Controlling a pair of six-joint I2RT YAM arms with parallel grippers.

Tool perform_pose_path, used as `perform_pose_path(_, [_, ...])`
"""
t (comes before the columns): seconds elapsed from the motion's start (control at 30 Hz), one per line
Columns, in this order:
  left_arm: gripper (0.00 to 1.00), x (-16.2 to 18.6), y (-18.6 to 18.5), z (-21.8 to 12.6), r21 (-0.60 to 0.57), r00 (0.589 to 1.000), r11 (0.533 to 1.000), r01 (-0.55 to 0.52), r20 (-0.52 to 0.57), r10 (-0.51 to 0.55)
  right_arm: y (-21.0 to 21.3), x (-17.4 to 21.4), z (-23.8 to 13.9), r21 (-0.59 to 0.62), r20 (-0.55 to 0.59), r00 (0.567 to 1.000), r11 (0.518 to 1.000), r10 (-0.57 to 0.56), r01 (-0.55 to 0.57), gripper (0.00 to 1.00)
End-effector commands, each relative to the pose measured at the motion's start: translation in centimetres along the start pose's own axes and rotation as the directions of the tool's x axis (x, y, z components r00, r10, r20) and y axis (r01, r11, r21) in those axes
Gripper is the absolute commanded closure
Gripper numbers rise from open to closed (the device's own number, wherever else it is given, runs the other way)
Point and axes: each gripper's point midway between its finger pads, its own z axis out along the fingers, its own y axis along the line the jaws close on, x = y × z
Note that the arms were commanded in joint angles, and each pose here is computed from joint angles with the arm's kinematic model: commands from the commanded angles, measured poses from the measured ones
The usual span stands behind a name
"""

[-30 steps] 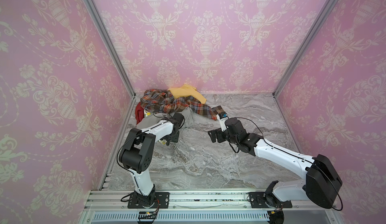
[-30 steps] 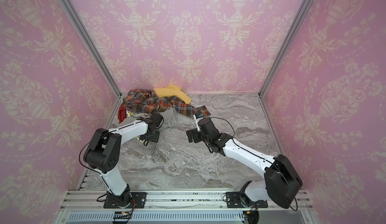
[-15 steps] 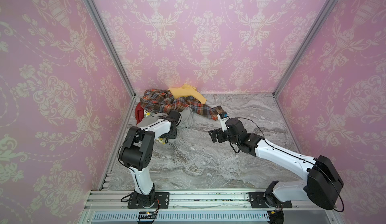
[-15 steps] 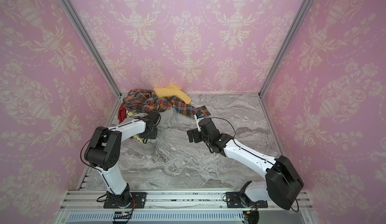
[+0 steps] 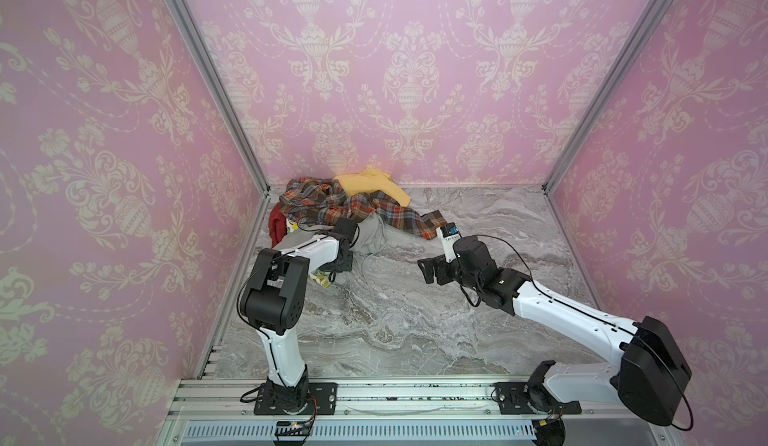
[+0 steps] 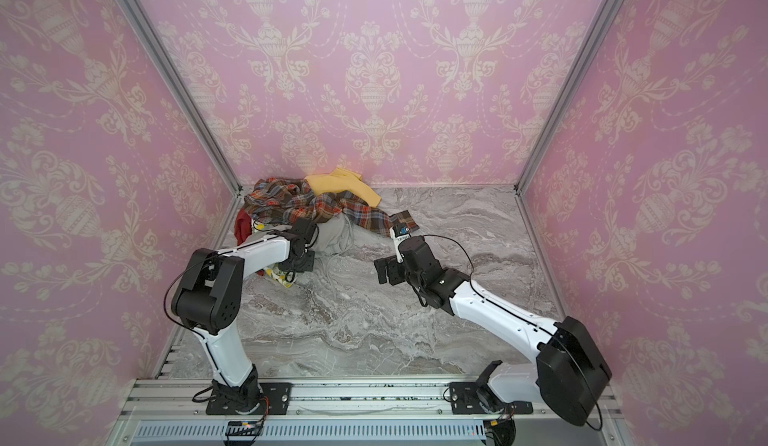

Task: Pick out a specific cloth from the pile
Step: 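Lower the left gripper onto the lemon-print cloth under the grey garment and close it, then lift the lemon-print cloth up out of the pile with the left gripper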

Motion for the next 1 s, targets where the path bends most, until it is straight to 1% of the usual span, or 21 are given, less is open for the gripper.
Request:
perform_pose_path(0.0, [1.0,-0.5,-0.2,0.1,0.029,1.0,1.0,0.006,-0.012,-0.005,-0.7,0.0,-0.6,0.027,0.01,1.0,1.0,0.015,-0.015,0.01])
perform_pose_path(0.17, [1.0,-2.1,0.2,-2.4,0.047,0.999,0.999,0.012,0.033,-0.013,-0.8,-0.5,-1.0,0.037,0.021,1.0,0.999,0.009,-0.01,0.01])
perform_pose_path(0.27, [1.0,-2.9,0.6,-4.6,0.061,0.998,0.998,0.007,0.062,-0.011,-0.9,-0.7,-1.1,0.045,0.022,1.0,0.999,0.004,-0.005,0.01])
perform_pose_path(0.47, [1.0,-4.5,1.4,-9.2,0.113,0.99,0.993,0.025,0.137,-0.041,-0.8,-1.3,-1.3,0.049,0.03,1.0,0.999,0.003,-0.005,0.01])
perform_pose_path(0.67, [1.0,-6.5,2.6,-13.4,0.196,0.971,0.978,0.068,0.213,-0.11,-0.4,-2.1,-1.5,0.036,0.039,0.999,0.999,0.009,-0.011,0.01])
perform_pose_path(0.97, [1.0,-10.4,5.1,-18.5,0.254,0.932,0.962,0.104,0.312,-0.183,0.1,-3.2,-1.9,0.016,0.055,0.998,1.0,0.02,-0.021,0.01])
